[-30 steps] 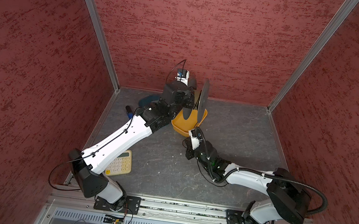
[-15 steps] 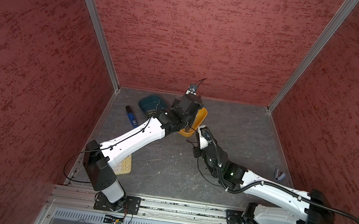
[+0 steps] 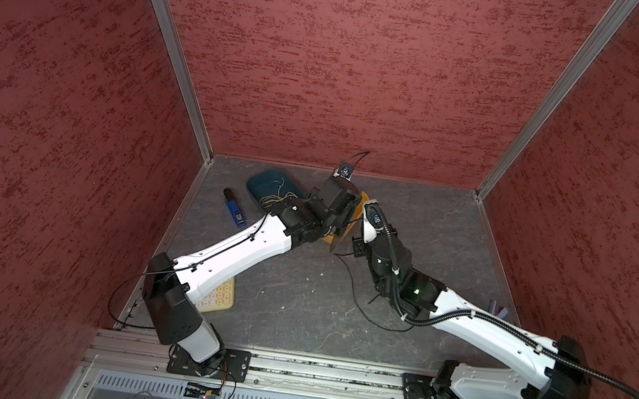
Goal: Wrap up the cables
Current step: 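Wrap the cable over the spool with the right gripper while left lowers spool, then release the cable and draw the right gripper back while left raises spool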
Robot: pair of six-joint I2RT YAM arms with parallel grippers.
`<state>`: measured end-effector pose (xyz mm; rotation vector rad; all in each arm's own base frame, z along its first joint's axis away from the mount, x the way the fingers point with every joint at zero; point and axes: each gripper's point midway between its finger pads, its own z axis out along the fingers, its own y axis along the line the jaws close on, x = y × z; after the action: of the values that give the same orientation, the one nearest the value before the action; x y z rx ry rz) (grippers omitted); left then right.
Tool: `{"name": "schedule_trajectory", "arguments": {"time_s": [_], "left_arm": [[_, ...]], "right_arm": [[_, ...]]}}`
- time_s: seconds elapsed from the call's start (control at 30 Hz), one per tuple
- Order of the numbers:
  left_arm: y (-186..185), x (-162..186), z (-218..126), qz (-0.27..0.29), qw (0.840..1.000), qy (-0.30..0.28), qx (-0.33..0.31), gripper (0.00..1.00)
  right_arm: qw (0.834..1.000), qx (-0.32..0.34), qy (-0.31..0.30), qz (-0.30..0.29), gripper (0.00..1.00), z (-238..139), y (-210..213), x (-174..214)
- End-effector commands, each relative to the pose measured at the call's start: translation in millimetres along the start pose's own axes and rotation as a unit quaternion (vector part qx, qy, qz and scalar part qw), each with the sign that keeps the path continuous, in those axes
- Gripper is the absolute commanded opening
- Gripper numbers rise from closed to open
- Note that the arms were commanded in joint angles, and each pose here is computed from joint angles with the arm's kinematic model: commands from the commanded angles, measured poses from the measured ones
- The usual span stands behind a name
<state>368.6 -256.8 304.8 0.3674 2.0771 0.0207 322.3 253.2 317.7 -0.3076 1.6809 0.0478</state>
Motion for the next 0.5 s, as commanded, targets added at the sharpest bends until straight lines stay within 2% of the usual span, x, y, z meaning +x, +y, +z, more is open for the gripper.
{"name": "schedule_trajectory", "arguments": {"time_s": [0.0,0.2,0.47], "left_arm": [[1.7,-14.8,-14.0,-0.011,1.0,-0.016,0.021,0.0],[-7.2,-20.5,-27.2,0.004,0.997,-0.026,0.066,0.0],[-20.5,-24.2,-49.5,0.035,0.991,-0.051,0.12,0.0]], "right_arm": [[0.999,0.032,-0.027,0.027,0.11,4.6,-23.6,-28.9],[0.999,0.025,-0.007,0.043,0.12,19.9,-43.2,-20.8],[0.995,-0.027,0.028,0.094,0.21,40.1,-69.6,-3.6]]}}
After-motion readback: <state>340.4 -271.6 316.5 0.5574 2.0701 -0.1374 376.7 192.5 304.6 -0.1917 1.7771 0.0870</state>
